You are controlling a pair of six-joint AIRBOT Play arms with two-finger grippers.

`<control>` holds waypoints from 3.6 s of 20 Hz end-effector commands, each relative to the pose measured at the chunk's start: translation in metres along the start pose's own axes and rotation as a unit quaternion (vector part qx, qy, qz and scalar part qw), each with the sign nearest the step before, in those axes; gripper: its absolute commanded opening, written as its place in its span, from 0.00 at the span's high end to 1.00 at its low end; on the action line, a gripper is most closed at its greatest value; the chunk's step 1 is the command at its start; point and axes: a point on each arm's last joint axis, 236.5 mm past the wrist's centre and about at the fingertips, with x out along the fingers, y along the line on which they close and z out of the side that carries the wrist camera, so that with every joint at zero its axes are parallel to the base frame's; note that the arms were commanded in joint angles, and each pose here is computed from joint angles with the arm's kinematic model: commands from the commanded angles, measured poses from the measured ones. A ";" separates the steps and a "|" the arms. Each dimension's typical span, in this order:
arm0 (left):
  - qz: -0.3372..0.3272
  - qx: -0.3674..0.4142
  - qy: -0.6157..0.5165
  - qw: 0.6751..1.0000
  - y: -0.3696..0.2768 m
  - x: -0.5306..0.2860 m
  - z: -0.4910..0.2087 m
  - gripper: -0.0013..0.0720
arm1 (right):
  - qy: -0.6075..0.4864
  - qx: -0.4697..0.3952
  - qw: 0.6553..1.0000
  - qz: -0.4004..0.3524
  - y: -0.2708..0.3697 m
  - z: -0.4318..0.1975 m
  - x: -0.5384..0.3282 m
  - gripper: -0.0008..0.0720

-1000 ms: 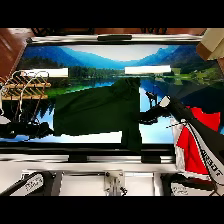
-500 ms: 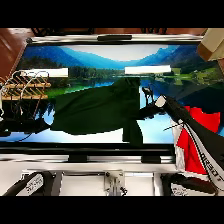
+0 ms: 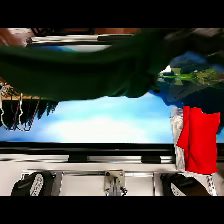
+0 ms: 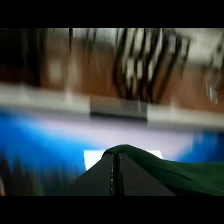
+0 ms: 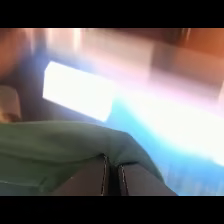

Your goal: Fold the shirts.

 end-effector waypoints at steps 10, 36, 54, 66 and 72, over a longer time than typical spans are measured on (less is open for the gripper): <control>0.077 0.084 -0.160 0.980 -0.056 -0.122 0.090 0.94 | -0.103 -0.025 0.994 -0.011 0.044 0.084 -0.171 0.88; 0.132 -0.230 0.402 0.877 0.136 0.137 -0.451 0.91 | 0.376 0.173 0.909 -0.040 -0.068 -0.382 0.216 0.76; 0.105 -0.332 0.683 0.642 0.121 -0.084 -0.502 0.08 | 0.532 0.290 0.795 -0.033 -0.135 -0.321 -0.021 0.32; 0.088 -0.313 0.612 0.721 0.099 -0.022 -0.534 0.17 | 0.530 0.290 0.796 -0.018 -0.127 -0.318 -0.018 0.32; 0.084 -0.320 0.622 0.710 0.085 -0.021 -0.538 0.94 | 0.567 0.305 0.764 -0.029 -0.125 -0.350 -0.033 0.31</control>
